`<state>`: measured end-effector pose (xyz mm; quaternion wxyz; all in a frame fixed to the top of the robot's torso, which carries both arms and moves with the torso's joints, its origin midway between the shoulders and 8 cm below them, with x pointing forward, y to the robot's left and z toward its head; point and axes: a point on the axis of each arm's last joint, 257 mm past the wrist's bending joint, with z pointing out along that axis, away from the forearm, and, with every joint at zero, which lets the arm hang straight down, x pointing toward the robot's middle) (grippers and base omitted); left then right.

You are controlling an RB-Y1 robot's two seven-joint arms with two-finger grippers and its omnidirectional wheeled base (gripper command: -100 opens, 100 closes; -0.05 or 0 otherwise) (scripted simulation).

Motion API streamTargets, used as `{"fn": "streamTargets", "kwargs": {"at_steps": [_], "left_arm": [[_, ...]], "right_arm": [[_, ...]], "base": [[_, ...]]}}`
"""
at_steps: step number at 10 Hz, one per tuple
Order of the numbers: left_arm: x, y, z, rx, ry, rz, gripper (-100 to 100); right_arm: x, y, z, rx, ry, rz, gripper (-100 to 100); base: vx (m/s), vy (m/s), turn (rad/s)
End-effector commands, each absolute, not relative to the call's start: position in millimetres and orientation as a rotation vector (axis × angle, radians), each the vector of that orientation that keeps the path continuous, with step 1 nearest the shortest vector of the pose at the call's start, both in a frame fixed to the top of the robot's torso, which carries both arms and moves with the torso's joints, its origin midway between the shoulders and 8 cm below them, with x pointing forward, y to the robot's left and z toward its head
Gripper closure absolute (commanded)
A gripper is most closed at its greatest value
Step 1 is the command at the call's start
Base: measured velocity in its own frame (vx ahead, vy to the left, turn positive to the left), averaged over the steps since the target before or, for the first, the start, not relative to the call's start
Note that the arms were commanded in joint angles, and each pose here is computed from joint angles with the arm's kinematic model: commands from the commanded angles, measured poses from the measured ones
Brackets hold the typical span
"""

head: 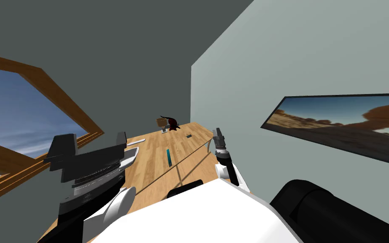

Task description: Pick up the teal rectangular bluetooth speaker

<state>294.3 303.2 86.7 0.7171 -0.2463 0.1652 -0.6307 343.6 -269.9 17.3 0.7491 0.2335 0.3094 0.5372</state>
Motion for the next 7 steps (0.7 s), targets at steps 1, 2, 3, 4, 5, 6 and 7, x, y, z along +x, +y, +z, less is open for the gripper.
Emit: {"fn": "streamTargets", "kwargs": {"at_steps": [1,2,3,4,5,6,7], "left_arm": [[302,301,82,-0.547,0.408,-1.409,-100],[308,301,77,-0.556,0.441,-1.421,-100],[317,302,69,-0.575,0.478,-1.433,-100],[327,304,60,-0.603,0.517,-1.445,-100],[337,307,50,-0.635,0.553,-1.459,-100],[338,307,49,-0.64,0.556,-1.457,-100],[349,313,36,-0.685,0.596,-1.468,-100]], "right_arm": [[344,-270,17,0.51,0.676,1.174,0],[344,-270,17,0.51,0.676,1.174,0],[344,-270,17,0.51,0.676,1.174,0],[344,-270,17,0.51,0.676,1.175,0],[344,-270,17,0.51,0.676,1.175,0],[344,-270,17,0.51,0.676,1.175,0],[344,-270,17,0.51,0.676,1.174,0]], "base": [[0.003,-0.02,-0.045],[0.012,-0.045,-0.052],[0.009,-0.053,-0.064],[0.008,-0.067,-0.104],[0.014,-0.08,-0.076],[0.018,-0.063,-0.025],[0.019,-0.065,-0.09]]}}
